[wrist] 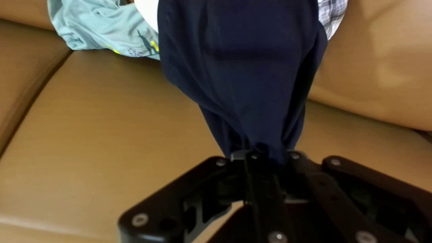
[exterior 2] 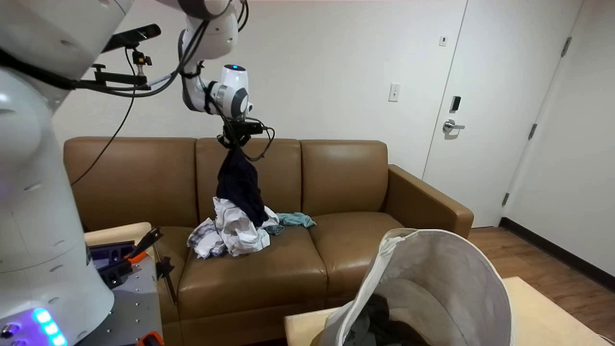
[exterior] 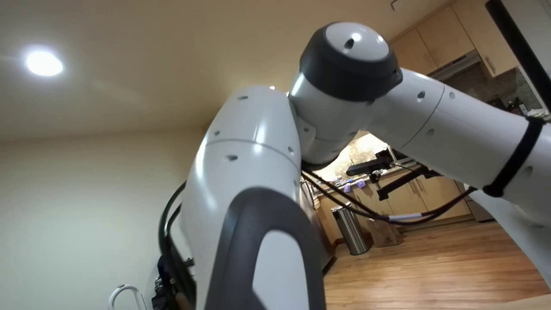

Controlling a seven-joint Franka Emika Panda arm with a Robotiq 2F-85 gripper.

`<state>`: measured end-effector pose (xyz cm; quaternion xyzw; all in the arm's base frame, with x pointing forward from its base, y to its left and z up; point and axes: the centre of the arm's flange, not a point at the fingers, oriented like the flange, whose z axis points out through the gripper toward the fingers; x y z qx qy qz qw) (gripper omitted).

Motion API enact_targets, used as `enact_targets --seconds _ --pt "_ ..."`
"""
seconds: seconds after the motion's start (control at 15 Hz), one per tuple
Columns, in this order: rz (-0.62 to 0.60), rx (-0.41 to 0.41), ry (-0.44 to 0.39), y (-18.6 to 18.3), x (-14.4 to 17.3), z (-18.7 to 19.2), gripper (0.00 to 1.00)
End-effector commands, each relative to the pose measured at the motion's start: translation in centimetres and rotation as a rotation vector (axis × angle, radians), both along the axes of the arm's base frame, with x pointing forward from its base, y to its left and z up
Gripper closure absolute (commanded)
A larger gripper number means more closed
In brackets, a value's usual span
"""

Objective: Remove a black thing from the bag and put it on the couch

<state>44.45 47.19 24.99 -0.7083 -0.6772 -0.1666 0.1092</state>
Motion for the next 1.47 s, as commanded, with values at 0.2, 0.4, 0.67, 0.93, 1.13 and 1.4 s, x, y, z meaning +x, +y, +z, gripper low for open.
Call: enact_targets --seconds 0.2,0.4,0.67,0.93,1.13,1.4 --pt "0.205 -0.034 0.098 6.8 3.0 -7.6 0.96" --pt "0.212 -0.058 0.19 8.2 3.5 -8.6 0.67" --pt "0.136 -0.074 0.287 9.1 6.5 -6.2 0.43" --pt "0.067 -0.127 0.308 7.0 10.3 -1.8 0.17" --pt "-0.032 -0.127 0.34 3.1 12.3 0.5 0.0" --pt "-0.232 -0.078 0.333 -3.2 14.2 3.8 0.0"
